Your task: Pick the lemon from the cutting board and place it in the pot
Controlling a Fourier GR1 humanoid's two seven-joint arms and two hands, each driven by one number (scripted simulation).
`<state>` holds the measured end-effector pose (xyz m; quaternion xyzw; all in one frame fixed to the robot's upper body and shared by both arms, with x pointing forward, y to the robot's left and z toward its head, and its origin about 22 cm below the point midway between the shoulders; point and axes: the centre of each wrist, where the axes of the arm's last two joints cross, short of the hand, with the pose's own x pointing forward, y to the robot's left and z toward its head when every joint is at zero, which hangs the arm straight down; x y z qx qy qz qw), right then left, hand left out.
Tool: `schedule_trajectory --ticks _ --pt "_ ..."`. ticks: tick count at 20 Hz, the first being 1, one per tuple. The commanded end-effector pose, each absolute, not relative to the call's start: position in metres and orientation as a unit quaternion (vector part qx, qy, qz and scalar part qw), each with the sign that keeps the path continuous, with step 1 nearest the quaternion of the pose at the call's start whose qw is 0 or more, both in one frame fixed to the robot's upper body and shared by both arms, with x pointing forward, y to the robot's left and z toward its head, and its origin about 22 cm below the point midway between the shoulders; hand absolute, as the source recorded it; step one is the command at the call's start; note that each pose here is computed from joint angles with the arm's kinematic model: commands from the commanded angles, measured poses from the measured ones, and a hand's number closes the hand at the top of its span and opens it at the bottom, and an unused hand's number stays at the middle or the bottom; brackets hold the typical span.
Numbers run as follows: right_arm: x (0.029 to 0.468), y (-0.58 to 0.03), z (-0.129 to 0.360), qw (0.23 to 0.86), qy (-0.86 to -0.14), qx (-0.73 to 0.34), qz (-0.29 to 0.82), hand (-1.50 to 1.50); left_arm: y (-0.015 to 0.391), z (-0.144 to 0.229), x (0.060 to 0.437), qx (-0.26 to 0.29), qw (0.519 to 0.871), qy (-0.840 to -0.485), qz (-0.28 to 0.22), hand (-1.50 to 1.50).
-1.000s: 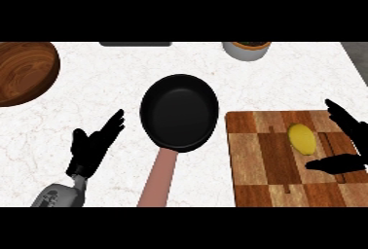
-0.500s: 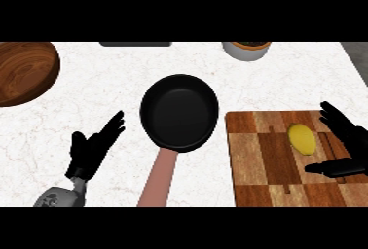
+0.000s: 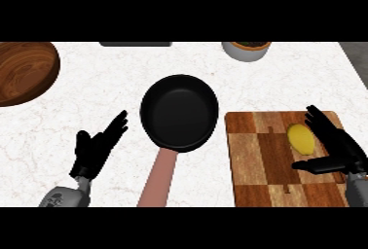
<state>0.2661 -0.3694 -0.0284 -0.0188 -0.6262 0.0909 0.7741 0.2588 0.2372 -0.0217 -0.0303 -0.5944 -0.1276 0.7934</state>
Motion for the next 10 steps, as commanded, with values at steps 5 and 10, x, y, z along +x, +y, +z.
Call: schedule_trajectory --ticks 5,10 --pt "0.261 -0.368 -0.068 0.741 -0.643 -0.038 0.19 1.5 0.236 -0.027 0.254 -0.031 0.791 -0.596 -0.136 0.0" --pt "0.264 -0.352 -0.087 0.753 -0.65 0.003 0.103 1.5 0.238 -0.007 0.264 -0.031 0.797 -0.59 -0.128 0.0"
